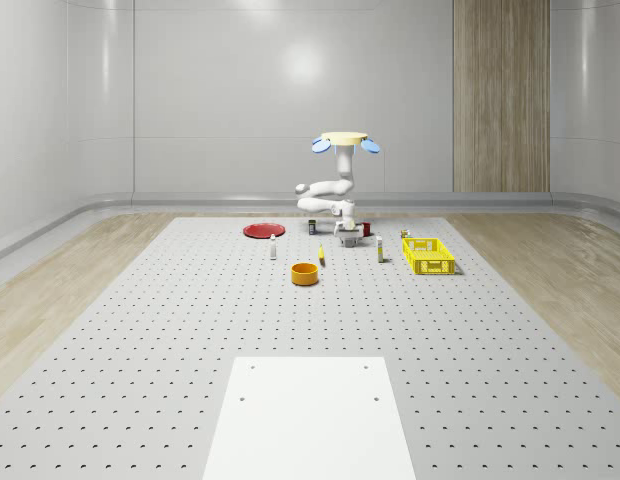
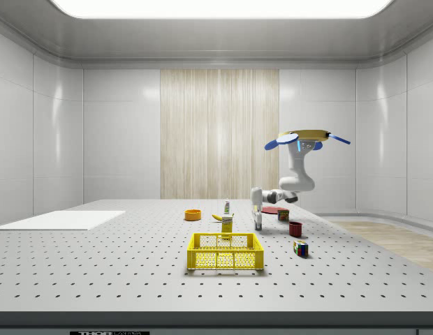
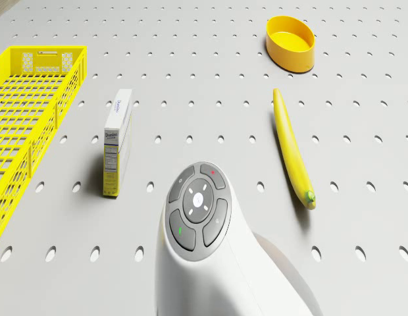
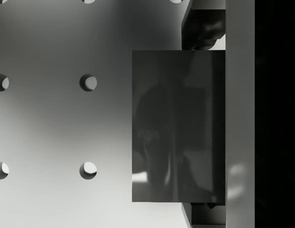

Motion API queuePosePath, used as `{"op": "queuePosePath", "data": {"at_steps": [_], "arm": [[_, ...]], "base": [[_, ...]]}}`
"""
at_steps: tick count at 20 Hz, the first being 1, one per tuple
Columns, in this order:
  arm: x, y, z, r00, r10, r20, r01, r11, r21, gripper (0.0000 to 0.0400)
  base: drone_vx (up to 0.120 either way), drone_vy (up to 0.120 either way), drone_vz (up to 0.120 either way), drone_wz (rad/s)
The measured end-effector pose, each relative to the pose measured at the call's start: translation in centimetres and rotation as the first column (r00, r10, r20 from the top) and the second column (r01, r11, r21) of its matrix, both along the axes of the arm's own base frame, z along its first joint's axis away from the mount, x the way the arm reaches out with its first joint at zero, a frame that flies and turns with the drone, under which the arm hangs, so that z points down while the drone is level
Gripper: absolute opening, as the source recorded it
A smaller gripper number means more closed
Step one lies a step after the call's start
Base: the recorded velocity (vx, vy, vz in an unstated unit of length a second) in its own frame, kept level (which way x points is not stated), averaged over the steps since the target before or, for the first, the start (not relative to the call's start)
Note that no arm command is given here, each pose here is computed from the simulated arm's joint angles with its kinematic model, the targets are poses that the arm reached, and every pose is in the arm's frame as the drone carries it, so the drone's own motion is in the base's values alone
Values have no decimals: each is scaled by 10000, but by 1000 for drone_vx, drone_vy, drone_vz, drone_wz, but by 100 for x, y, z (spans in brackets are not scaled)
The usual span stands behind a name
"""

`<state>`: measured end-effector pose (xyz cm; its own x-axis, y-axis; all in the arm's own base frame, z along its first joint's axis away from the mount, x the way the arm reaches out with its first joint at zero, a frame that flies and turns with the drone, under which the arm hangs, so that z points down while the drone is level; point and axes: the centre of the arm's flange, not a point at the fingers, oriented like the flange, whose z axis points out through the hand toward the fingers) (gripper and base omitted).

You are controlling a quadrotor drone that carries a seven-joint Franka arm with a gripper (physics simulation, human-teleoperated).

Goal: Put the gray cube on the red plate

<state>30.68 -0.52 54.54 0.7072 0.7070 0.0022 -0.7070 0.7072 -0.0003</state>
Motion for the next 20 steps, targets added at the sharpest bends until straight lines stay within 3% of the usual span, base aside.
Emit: {"op": "queuePosePath", "data": {"at_steps": [3,6,15,20], "arm": [[0,-4,17,10000,0,0,0,10000,0,301],[0,-6,25,10000,0,0,0,10000,-1,274],[0,-7,-46,10000,-2,0,2,10000,-1,253],[0,-7,-202,10000,0,-1,0,10000,0,251]], "base": [[0,0,0,0],[0,0,0,0],[0,0,0,0],[-32,-40,104,0]]}}
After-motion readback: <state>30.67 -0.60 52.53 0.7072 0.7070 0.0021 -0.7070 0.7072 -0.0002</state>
